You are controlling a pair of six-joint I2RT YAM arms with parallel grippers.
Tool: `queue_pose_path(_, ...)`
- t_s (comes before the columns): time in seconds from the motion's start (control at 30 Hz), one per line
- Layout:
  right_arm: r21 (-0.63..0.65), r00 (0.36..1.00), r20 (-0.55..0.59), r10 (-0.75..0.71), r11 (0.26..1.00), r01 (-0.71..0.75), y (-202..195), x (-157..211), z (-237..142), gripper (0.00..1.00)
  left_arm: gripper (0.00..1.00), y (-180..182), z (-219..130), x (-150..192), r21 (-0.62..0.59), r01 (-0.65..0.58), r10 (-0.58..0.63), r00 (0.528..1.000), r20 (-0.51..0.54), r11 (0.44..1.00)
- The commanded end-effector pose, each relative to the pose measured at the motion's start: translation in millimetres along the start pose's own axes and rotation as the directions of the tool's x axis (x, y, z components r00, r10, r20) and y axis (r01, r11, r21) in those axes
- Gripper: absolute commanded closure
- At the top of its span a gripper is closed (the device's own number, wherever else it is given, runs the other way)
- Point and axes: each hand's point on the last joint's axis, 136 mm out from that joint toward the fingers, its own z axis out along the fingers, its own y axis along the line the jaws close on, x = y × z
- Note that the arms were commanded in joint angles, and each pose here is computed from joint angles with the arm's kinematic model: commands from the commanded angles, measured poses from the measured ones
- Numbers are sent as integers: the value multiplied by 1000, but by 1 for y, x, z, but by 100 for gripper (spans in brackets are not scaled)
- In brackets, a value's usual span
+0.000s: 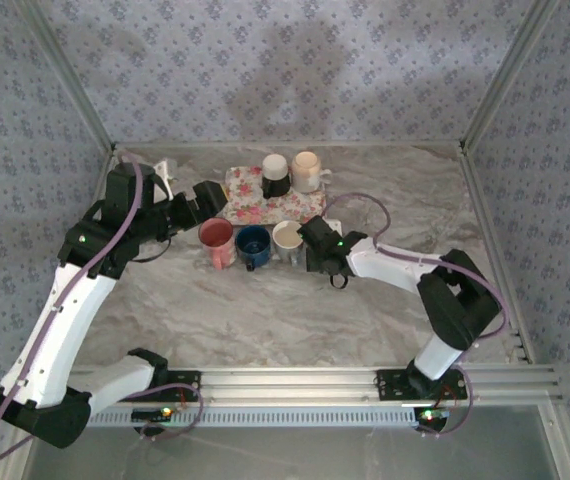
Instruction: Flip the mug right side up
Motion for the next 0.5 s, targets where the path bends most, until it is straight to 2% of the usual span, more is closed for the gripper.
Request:
queue_pose_path(0.0, -20, 999, 46, 10, 1000, -9, -2, -12, -28, 35, 0, -1, -6, -3, -3, -23, 24, 1000, 15, 1000)
queue_pose_path(0.1, -61, 997, 65, -44, 997, 48, -2, -16, -48, 27, 0, 10, 1, -1, -51, -27, 27, 1000, 2, 998)
queue_pose_path(0.23, -137, 992, 96, -83, 986, 96, -2, -19, -84, 21, 0, 30, 12, 1, -157, -42, 38, 999, -25, 987)
queue_pose_path(0.33, -193, 989, 116, -96, 974, 118, -5, -20, -108, 20, 1, 33, 35, 6, -202, -58, 42, 996, -81, 978)
queue_pose_path(0.4, -222, 988, 111, -109, 966, 132, -10, -17, -121, 20, 1, 24, 61, 12, -227, -155, 125, 982, -139, 961)
queue_pose_path(0.47, -257, 988, 111, -104, 958, 130, -12, -17, -133, 20, 1, 10, 88, 16, -241, -286, 238, 948, -212, 927)
